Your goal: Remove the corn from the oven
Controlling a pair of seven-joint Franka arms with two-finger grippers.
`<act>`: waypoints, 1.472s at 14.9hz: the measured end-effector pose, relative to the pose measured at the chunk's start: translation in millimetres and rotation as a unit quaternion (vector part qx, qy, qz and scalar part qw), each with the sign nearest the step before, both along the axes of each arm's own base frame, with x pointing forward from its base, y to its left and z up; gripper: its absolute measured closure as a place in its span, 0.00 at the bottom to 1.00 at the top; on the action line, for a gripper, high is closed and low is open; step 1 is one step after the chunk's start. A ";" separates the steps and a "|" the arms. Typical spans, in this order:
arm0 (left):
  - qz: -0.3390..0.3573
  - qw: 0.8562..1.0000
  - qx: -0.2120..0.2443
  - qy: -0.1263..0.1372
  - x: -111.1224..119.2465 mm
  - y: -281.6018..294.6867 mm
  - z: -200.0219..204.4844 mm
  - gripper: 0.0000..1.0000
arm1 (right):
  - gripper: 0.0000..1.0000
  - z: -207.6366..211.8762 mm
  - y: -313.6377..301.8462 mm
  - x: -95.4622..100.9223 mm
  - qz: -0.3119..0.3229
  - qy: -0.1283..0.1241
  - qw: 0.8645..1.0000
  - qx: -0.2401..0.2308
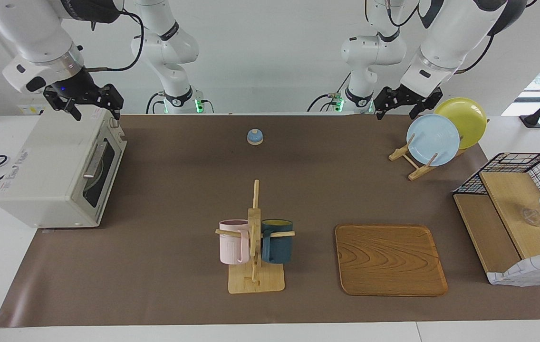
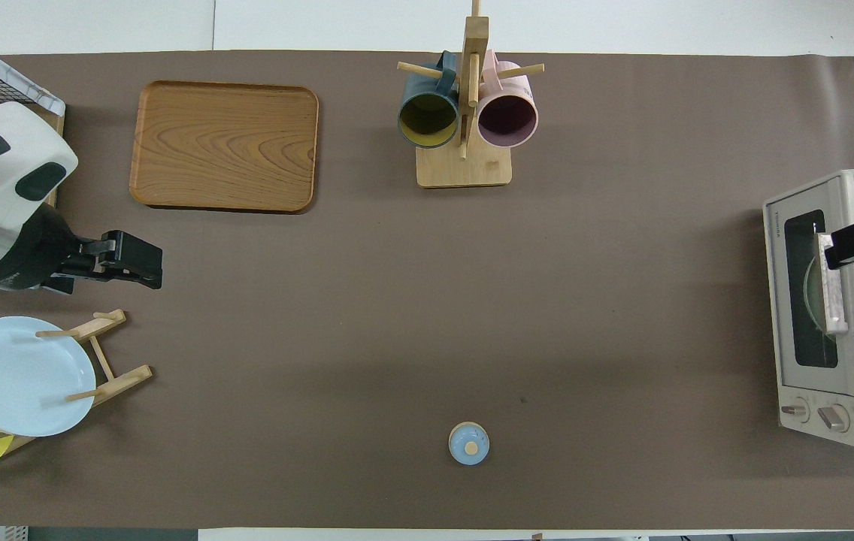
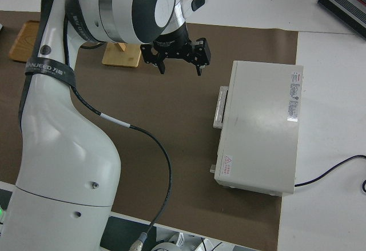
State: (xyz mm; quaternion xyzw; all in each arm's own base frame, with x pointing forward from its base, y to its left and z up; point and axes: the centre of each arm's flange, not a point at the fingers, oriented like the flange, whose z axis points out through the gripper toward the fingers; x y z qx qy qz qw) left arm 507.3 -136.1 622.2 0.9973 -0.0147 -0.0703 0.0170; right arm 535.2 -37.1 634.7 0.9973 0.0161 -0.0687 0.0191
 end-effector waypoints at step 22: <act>0.000 1.000 0.000 0.000 0.0 0.0 0.0 0.00 | 0.72 -85.1 -21.5 -19.0 0.005 -0.048 0.999 0.001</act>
